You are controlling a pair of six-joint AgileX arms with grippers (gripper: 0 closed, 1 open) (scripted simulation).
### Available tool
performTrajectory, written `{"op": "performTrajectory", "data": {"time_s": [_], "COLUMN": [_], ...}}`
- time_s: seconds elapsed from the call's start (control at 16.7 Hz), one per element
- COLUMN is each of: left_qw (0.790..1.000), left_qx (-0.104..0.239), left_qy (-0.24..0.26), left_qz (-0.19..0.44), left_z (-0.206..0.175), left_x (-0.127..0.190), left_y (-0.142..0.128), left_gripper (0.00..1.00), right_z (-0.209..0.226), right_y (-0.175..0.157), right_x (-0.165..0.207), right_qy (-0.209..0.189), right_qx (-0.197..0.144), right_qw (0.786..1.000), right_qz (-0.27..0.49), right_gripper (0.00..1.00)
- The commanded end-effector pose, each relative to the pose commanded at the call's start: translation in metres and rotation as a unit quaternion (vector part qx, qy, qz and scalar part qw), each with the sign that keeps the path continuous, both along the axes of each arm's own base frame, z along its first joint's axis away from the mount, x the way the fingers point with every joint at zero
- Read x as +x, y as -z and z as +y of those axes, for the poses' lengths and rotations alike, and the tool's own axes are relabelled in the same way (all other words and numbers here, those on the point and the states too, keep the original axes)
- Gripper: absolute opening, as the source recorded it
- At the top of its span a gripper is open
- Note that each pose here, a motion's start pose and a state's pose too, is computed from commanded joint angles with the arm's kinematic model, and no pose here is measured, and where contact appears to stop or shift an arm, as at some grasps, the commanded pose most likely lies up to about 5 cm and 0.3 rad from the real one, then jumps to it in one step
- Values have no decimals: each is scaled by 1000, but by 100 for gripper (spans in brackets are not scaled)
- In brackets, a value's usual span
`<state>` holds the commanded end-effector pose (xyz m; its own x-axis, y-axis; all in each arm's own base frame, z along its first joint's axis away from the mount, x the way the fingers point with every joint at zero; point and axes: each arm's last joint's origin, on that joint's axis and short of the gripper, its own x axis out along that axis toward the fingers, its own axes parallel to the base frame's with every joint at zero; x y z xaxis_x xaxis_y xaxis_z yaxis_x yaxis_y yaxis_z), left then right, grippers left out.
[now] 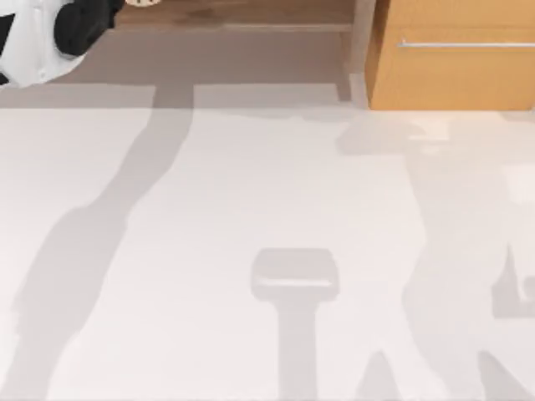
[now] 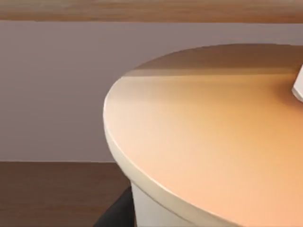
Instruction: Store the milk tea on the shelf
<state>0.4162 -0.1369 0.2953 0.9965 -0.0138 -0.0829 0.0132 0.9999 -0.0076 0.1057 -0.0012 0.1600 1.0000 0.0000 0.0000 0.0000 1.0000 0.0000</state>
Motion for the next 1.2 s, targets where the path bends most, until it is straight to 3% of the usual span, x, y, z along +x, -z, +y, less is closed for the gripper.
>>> {"op": "performTrajectory", "data": {"time_s": [0.36,0.84,1.14,1.2], "left_qw": [999,1000,1000,1000], "left_qx": [4,0,-1,-1], "left_qy": [30,2,1,1], "left_qz": [27,-3,-4,-4], "left_z": [-18,-3,-2,-2], "left_x": [-15,38,40,40], "left_y": [13,31,32,32], "left_gripper": [0,0,0,8], "right_z": [0,0,0,0], "right_y": [0,0,0,0], "right_x": [0,0,0,0], "right_qy": [0,0,0,0], "right_qx": [0,0,0,0], "right_qw": [1000,1000,1000,1000], "right_qz": [0,0,0,0], "right_gripper": [100,100,100,100]}}
